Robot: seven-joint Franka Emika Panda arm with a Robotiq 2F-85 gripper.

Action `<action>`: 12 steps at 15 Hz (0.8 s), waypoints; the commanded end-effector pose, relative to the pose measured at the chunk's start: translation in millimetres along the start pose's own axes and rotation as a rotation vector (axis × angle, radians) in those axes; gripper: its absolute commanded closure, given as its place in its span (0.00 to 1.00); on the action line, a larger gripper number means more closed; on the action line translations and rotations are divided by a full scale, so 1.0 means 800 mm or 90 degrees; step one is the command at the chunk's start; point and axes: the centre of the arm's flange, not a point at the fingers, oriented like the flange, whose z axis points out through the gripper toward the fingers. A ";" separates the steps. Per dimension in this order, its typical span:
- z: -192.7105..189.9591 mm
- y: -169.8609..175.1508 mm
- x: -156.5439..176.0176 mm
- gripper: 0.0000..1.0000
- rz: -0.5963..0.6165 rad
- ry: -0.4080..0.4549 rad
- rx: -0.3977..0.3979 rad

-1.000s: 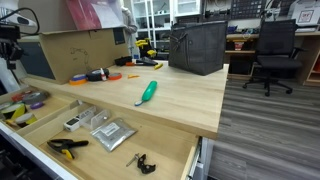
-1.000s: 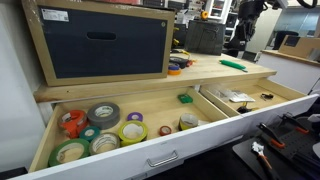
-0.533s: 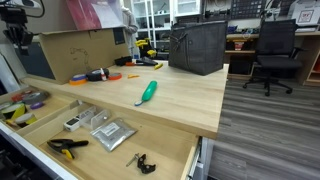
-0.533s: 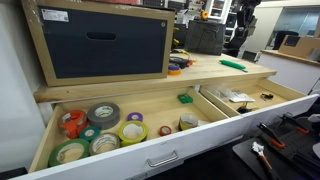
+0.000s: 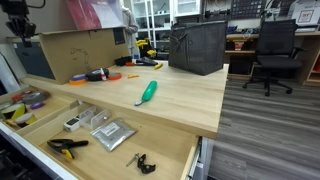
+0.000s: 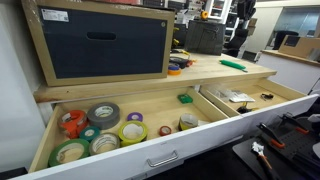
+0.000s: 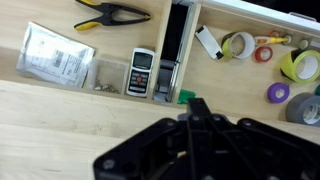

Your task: Put the grey tape into the drawer

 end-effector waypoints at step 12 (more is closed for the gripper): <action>-0.021 -0.008 0.004 0.74 -0.007 0.022 -0.003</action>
